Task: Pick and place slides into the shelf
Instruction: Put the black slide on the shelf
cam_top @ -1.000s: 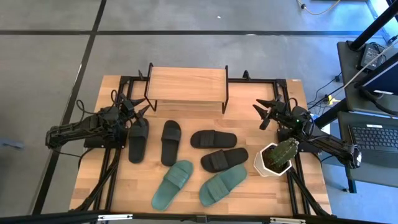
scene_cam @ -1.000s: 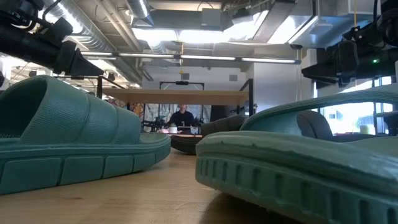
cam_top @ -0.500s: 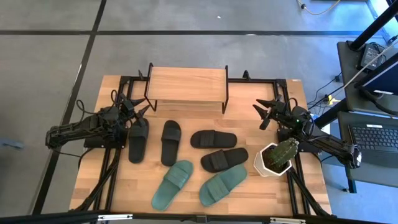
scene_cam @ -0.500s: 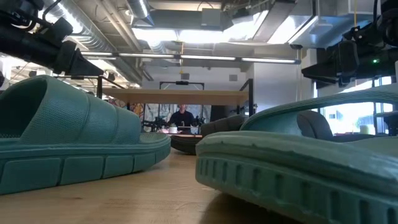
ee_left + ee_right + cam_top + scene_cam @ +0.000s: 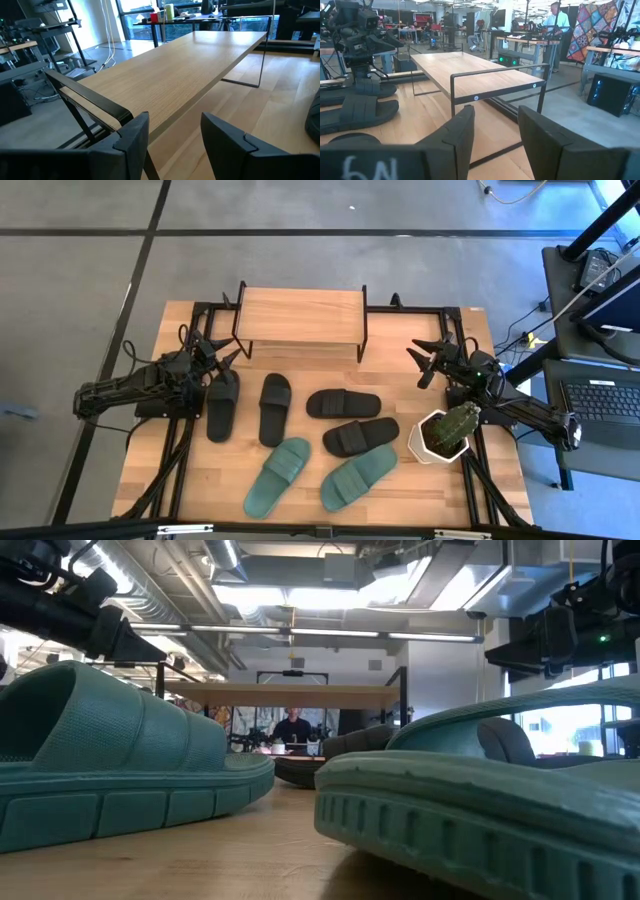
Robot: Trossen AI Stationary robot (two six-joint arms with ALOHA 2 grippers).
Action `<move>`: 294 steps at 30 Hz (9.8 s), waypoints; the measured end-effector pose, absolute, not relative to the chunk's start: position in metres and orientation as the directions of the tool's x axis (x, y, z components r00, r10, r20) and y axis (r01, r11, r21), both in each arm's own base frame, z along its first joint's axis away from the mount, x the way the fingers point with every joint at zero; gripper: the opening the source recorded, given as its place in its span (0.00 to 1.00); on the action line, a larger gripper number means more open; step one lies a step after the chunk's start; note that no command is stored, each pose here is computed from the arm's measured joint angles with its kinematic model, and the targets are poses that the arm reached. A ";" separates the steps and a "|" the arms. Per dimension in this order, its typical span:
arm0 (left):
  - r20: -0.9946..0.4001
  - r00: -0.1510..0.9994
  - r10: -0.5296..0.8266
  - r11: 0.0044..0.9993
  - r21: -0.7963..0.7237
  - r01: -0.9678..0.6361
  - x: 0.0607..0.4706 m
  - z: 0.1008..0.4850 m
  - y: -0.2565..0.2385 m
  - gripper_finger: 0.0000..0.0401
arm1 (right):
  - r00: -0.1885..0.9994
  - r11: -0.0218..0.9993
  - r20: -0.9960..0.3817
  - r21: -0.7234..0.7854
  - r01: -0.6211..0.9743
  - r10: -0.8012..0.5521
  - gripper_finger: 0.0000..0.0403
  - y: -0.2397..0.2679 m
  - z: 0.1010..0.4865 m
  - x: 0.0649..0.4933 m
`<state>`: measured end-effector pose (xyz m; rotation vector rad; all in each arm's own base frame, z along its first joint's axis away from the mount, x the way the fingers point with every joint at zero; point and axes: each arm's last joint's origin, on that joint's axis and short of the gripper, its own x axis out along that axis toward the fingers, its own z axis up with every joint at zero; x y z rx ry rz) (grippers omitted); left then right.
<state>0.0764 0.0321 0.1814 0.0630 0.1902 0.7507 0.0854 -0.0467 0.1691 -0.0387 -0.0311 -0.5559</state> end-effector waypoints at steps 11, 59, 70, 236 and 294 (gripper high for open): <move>-0.149 0.715 0.683 0.730 0.125 -0.672 0.076 0.181 0.032 0.43 | 0.849 0.849 0.048 -0.030 0.528 -0.527 0.38 -0.047 0.170 0.085; -0.149 0.715 0.683 0.730 0.125 -0.672 0.076 0.181 0.032 0.43 | 0.883 0.985 -0.469 0.139 0.106 -0.029 0.38 -0.089 0.320 0.203; -0.149 0.715 0.683 0.730 0.125 -0.672 0.076 0.181 0.032 0.43 | 0.772 0.982 -0.617 0.183 -0.046 0.151 0.38 -0.077 0.274 0.250; -0.149 0.716 0.682 0.731 0.124 -0.671 0.076 0.181 0.032 0.43 | 0.559 0.831 -0.804 0.442 0.338 0.201 0.07 -0.041 0.292 0.315; -0.160 0.716 0.680 0.733 0.123 -0.669 0.076 0.180 0.032 0.43 | 0.357 0.174 -0.851 0.313 0.934 -0.386 0.07 -0.117 0.300 0.302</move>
